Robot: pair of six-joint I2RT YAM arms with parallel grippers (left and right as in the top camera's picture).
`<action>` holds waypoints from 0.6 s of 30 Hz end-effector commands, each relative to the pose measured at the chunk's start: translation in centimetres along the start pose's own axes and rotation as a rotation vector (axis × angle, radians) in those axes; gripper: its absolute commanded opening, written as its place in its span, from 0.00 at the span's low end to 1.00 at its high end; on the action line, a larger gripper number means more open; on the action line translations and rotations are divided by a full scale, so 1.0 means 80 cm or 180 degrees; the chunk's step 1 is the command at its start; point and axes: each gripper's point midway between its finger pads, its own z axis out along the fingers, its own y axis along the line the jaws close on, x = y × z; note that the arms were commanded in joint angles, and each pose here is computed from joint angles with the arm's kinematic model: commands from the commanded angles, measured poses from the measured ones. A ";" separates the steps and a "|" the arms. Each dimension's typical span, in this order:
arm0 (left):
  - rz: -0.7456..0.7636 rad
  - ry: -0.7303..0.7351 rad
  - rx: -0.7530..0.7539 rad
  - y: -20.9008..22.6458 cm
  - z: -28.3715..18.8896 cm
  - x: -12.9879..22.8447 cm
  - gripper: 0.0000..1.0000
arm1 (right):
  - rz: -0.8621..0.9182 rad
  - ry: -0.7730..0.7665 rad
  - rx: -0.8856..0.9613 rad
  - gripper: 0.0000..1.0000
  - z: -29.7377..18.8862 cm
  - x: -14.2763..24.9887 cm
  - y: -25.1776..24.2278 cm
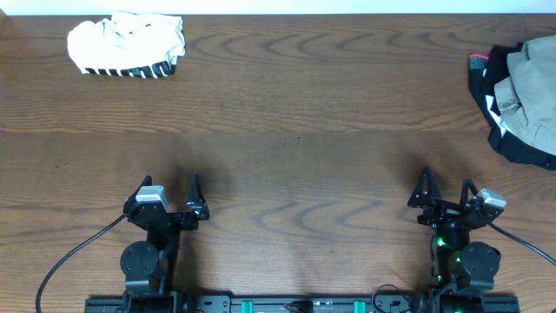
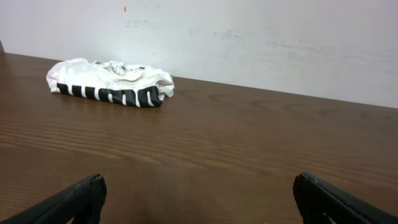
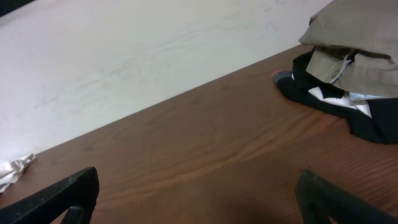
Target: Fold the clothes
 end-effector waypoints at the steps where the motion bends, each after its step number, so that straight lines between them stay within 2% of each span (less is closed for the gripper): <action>1: 0.0036 0.0122 -0.0012 0.003 0.002 0.019 0.98 | 0.0002 0.0017 -0.0008 0.99 0.000 0.002 0.000; 18: 0.0036 0.0122 -0.0012 0.003 0.002 0.019 0.98 | 0.0002 0.0016 -0.0009 0.99 0.000 0.002 0.000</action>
